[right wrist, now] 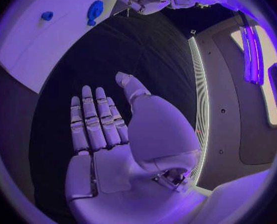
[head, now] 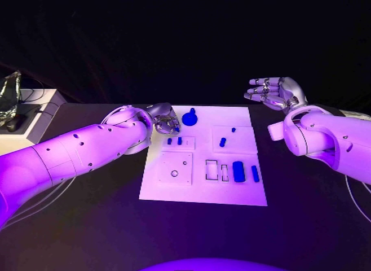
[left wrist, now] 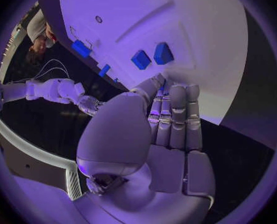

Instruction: Assemble the parts on the task board

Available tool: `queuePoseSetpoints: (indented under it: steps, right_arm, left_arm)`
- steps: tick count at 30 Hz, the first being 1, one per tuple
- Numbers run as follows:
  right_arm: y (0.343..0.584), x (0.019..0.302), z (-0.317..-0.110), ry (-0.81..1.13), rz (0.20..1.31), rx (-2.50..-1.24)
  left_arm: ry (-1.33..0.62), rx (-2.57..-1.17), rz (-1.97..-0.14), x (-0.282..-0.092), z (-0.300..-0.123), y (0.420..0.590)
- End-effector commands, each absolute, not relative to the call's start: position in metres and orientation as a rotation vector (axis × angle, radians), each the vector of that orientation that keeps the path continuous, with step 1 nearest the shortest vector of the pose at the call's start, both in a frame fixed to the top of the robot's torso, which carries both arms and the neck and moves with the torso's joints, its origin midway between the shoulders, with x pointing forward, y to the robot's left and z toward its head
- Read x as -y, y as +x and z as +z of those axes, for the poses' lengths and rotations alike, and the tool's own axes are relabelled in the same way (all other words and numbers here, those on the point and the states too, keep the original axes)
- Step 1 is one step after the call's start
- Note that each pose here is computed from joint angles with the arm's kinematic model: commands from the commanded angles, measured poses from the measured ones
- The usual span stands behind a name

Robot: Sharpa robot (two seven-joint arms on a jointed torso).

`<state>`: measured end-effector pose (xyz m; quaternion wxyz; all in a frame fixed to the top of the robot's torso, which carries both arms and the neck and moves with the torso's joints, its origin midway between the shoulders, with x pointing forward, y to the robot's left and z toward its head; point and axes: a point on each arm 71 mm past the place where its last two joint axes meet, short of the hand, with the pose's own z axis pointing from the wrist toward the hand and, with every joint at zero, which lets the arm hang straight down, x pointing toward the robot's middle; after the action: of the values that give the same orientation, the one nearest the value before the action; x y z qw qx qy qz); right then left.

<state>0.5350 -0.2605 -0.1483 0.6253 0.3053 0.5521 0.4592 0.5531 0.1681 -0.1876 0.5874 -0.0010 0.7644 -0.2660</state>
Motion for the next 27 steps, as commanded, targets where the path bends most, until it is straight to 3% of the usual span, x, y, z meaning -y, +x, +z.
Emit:
queuePoseSetpoints:
  steps: [1,27]
  right_arm:
    - [0.5346,0.2581,-0.1481,0.682,1.068,-1.275]
    - [0.5343,0.2576,-0.1481,0.682,1.07,-1.277]
  left_arm:
    - [0.02,-1.816,-0.62,-0.1633,-0.1923,0.5508]
    - [0.027,-1.833,-0.607,-0.163,-0.1958,0.5499]
